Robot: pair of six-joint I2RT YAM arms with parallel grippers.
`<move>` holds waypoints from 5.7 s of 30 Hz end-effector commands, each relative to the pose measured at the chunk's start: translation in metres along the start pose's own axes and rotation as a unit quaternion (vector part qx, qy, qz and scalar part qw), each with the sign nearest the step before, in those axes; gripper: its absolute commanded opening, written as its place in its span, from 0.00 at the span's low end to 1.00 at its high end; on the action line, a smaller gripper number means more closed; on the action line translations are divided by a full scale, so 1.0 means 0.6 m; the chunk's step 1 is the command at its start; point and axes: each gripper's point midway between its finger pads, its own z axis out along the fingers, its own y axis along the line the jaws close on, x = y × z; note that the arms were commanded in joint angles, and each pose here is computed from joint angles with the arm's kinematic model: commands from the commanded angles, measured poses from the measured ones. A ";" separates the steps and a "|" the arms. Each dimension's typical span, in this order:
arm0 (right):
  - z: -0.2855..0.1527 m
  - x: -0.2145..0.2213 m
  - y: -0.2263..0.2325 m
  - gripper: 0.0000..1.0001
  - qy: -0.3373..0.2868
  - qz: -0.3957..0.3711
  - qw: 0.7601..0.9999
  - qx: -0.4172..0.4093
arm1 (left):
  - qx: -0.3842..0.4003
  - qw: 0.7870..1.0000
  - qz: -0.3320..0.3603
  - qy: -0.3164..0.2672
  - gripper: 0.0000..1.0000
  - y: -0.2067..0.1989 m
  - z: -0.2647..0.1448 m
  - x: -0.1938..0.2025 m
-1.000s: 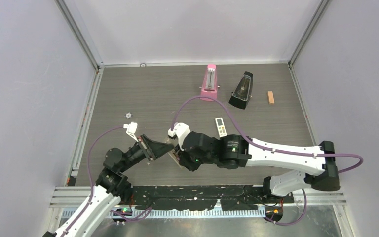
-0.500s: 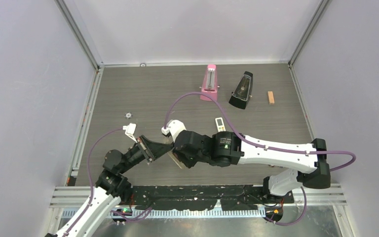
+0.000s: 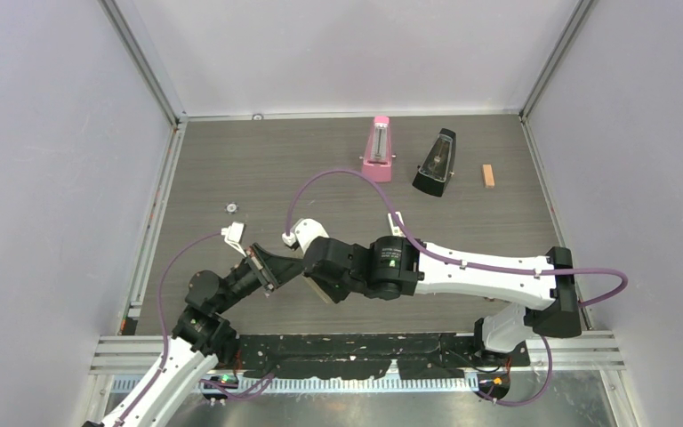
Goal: Load the batteries into the remote control
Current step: Load the battery into the remote control.
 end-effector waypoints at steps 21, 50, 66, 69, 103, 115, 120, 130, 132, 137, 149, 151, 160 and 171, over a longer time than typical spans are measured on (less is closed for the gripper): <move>-0.014 -0.042 0.010 0.26 -0.037 0.013 0.999 -0.004 | 0.022 0.999 -0.023 -0.015 0.00 -0.018 -0.002 -0.008; -0.144 -0.076 -0.034 0.82 -0.289 0.380 0.867 -0.144 | 0.088 0.990 -0.091 -0.068 0.00 -0.091 -0.012 -0.049; -0.132 -0.092 -0.029 0.57 -0.332 0.467 0.795 -0.201 | 0.127 0.979 -0.116 -0.112 0.00 -0.131 -0.024 -0.082; -0.125 -0.090 -0.026 0.53 -0.326 0.469 0.796 -0.200 | 0.129 0.978 -0.118 -0.113 0.00 -0.129 -0.024 -0.082; -0.080 -0.074 -0.002 0.64 -0.291 0.479 0.802 -0.207 | 0.117 0.975 -0.136 -0.130 0.00 -0.116 -0.029 -0.088; -0.085 -0.082 -0.002 0.72 -0.296 0.482 0.797 -0.209 | 0.101 0.977 -0.140 -0.128 0.00 -0.105 -0.027 -0.085; -0.090 -0.083 -0.008 0.79 -0.302 0.480 0.798 -0.204 | 0.071 0.979 -0.143 -0.130 0.00 -0.087 -0.027 -0.082; -0.075 -0.073 -0.006 0.80 -0.287 0.476 0.809 -0.192 | 0.051 0.980 -0.142 -0.129 0.00 -0.080 -0.028 -0.080; -0.072 -0.069 -0.007 0.79 -0.283 0.478 0.810 -0.188 | 0.053 0.980 -0.141 -0.129 0.00 -0.081 -0.028 -0.080; -0.068 -0.062 -0.010 0.78 -0.278 0.481 0.811 -0.184 | 0.057 0.979 -0.146 -0.129 0.00 -0.083 -0.029 -0.080; -0.060 -0.068 -0.009 0.81 -0.276 0.472 0.819 -0.172 | 0.064 0.983 -0.131 -0.115 0.00 -0.090 -0.028 -0.073; -0.056 -0.073 -0.011 0.82 -0.276 0.470 0.822 -0.166 | 0.066 0.983 -0.129 -0.112 0.00 -0.091 -0.029 -0.070; -0.034 -0.092 -0.012 0.82 -0.269 0.464 0.829 -0.161 | 0.066 0.986 -0.118 -0.099 0.00 -0.089 -0.030 -0.061; -0.008 -0.077 -0.015 0.75 -0.246 0.481 0.828 -0.154 | 0.071 0.986 -0.114 -0.097 0.00 -0.093 -0.031 -0.059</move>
